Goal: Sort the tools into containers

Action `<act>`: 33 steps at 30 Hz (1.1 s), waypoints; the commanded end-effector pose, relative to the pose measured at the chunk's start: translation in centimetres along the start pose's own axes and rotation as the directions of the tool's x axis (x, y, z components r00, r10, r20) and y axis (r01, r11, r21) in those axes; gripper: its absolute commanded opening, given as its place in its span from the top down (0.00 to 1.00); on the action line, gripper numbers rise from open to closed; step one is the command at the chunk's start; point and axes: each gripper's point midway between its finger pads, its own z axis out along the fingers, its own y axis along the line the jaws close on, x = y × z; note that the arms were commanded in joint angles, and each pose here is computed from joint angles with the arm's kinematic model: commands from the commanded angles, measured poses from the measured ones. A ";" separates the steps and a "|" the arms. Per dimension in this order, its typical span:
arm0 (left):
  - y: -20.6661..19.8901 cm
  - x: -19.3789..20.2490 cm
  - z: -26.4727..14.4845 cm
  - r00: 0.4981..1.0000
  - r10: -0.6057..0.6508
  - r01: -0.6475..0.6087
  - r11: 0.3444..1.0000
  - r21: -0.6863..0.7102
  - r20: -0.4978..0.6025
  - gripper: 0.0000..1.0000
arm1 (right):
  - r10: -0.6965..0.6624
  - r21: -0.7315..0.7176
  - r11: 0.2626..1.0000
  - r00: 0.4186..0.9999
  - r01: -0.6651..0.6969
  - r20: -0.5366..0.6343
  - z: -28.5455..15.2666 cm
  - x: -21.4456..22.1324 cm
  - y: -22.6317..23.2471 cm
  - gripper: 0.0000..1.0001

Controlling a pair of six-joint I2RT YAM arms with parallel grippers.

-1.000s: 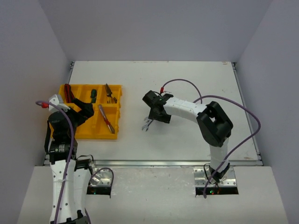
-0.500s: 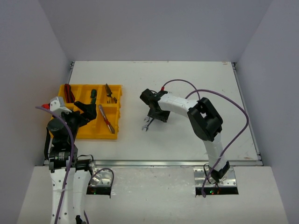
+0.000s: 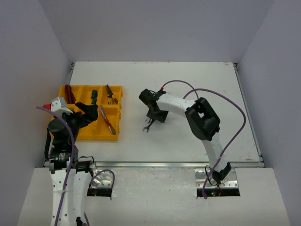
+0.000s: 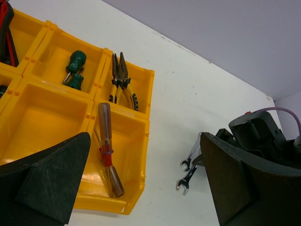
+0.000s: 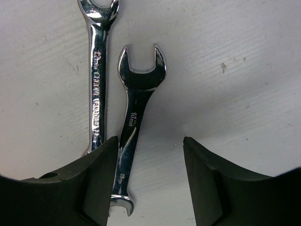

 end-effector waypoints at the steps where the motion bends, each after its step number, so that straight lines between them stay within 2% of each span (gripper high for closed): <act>1: -1.2 -1.2 0.0 0.999 0.025 -0.027 0.998 0.049 0.042 0.00 | 0.058 0.037 0.998 0.998 -0.057 -0.017 0.7 0.3 -0.2 0.45; 7: -1.2 -1.2 0.1 0.999 0.026 -0.028 0.998 0.051 0.037 0.00 | 0.089 0.073 0.994 0.991 -0.082 -0.101 2.2 2.8 -0.8 0.52; 12: -1.2 -1.2 0.1 0.999 0.027 -0.029 0.998 0.052 0.038 0.00 | 0.119 0.117 0.988 0.984 -0.104 -0.130 2.7 4.1 -2.2 0.64; 13: -1.2 -1.2 0.1 0.999 0.028 -0.030 0.998 0.052 0.038 0.00 | 0.129 0.127 0.986 0.982 -0.112 -0.138 2.8 4.4 -2.6 0.67; 17: -1.2 -1.2 0.0 0.999 0.028 -0.030 0.998 0.052 0.040 0.00 | 0.131 0.143 0.984 0.977 -0.107 -0.168 3.0 5.2 -3.2 0.89; 21: -1.3 -1.2 -0.1 0.999 0.029 -0.031 0.998 0.054 0.043 0.00 | 0.126 0.150 0.984 0.974 -0.098 -0.189 3.2 5.9 -3.8 1.00; 27: -1.7 -1.1 -0.2 0.999 0.036 -0.038 0.996 0.077 0.036 0.00 | 0.032 0.045 0.999 0.982 -0.024 -0.187 2.8 6.3 -4.4 1.00; 33: -2.5 -0.3 0.1 0.999 0.045 -0.044 0.992 0.121 -0.003 0.00 | -0.186 -0.055 0.981 0.982 0.184 -0.025 0.1 3.9 -4.8 1.00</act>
